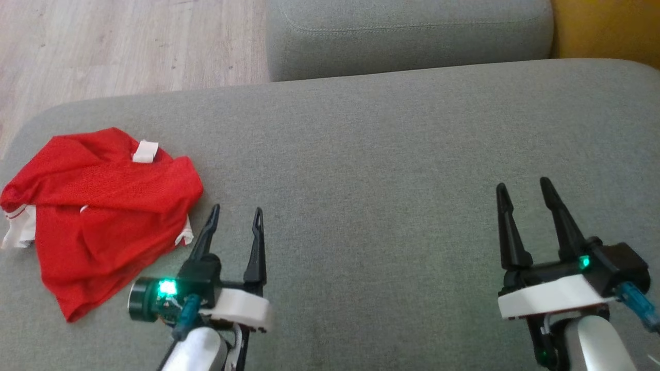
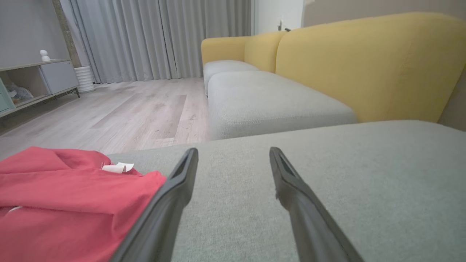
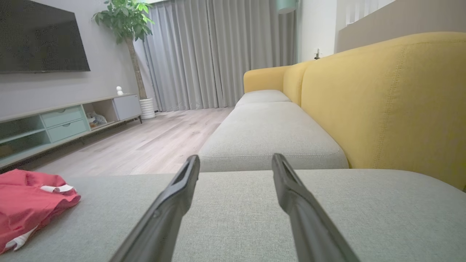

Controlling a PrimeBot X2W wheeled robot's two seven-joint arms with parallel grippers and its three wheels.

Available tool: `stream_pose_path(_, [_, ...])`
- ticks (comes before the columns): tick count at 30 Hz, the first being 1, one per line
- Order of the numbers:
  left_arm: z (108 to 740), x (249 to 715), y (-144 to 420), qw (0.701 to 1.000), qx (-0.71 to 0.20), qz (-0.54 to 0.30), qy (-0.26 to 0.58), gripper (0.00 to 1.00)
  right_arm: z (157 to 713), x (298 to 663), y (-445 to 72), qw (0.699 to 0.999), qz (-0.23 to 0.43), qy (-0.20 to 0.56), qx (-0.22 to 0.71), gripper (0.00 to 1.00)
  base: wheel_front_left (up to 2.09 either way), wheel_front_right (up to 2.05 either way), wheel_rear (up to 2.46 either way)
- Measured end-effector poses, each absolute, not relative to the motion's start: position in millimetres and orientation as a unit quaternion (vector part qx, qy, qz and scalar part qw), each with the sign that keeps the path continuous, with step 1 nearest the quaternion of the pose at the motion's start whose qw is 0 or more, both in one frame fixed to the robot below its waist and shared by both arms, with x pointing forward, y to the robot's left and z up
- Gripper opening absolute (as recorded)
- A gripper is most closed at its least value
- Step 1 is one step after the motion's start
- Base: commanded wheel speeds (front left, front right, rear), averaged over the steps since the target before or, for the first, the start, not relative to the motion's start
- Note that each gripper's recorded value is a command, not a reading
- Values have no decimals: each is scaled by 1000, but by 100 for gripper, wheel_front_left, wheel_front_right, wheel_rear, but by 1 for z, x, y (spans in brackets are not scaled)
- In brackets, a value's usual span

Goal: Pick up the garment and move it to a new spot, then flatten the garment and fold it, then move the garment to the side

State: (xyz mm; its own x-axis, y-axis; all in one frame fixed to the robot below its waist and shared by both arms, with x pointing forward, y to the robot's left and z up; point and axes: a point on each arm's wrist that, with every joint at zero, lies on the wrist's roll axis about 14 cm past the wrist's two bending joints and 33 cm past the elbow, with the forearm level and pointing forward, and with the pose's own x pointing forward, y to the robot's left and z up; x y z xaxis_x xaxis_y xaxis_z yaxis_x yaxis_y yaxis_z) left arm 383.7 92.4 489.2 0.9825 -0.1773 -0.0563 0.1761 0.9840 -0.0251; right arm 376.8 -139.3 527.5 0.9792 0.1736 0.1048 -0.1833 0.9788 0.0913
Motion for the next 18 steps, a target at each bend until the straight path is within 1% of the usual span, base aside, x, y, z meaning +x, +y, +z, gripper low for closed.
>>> stream_pose_path(5, [514,390,95,995,-63,-74,-6,100,528,378,-150,992,71,-54,90,100,0,0,0])
stream_pose_path(9, [515,387,104,994,-93,-58,-11,100,519,377,-155,990,61,-45,120,100,0,0,0])
stream_pose_path(13, [506,379,108,993,-101,-56,-3,100,513,376,-154,991,62,-37,109,100,0,0,0])
stream_pose_path(18, [507,378,106,995,-78,-66,-15,100,512,375,-150,993,69,-40,86,100,0,0,0])
